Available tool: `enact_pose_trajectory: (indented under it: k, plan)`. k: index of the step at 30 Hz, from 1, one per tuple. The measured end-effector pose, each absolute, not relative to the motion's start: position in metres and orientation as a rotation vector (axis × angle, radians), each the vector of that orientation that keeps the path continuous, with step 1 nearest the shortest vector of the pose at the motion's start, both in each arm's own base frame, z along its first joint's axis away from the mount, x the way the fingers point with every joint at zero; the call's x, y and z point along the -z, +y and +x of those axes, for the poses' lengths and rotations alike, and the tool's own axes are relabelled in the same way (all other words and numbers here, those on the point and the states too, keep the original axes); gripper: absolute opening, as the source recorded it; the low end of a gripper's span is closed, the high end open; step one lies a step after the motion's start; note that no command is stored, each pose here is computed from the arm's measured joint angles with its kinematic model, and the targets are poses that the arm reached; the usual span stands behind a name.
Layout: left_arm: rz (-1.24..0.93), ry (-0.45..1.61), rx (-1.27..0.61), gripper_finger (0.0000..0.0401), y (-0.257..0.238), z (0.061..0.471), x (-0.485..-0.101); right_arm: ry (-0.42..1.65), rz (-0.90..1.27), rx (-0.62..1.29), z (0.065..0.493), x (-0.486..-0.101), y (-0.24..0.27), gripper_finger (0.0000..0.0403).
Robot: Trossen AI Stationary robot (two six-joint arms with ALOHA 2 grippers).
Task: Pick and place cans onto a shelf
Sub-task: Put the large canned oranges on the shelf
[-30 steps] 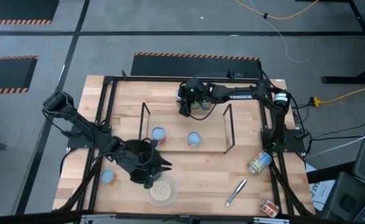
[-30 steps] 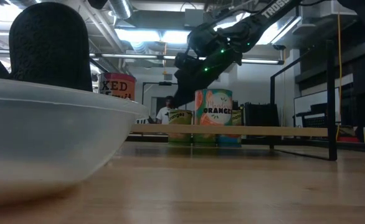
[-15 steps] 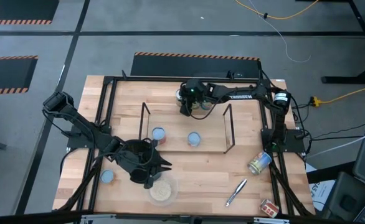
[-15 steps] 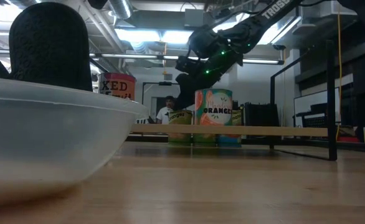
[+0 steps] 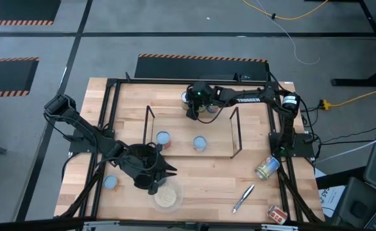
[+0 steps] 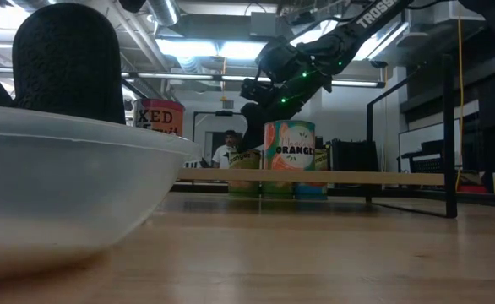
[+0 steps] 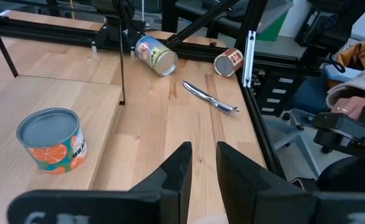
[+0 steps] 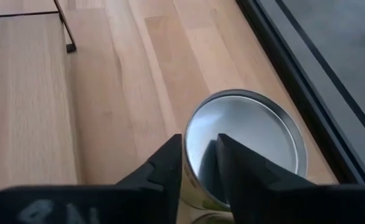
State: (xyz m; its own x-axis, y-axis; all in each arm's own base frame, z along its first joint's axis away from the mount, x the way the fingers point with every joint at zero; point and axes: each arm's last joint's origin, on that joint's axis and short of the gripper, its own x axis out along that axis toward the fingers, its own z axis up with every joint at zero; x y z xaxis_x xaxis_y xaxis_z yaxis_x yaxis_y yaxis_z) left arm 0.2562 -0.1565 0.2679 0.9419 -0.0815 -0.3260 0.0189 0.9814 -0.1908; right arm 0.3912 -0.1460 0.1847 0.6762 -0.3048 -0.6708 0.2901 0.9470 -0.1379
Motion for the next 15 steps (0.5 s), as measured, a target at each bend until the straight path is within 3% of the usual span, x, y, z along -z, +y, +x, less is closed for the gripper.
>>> enact_pose_trajectory:
  k: [9, 15]
  plan:
    - [-0.187, 0.339, 0.052, 0.0066, -0.1565, 0.2562, -0.2679, 0.756, -0.02, 0.332, 0.3913, -0.1848, -0.1459, 0.0013]
    - [-0.188, 0.339, 0.051, 0.0066, -0.1565, 0.2562, -0.2679, 0.756, -0.02, 0.332, 0.3913, -0.1847, -0.1459, 0.0007]
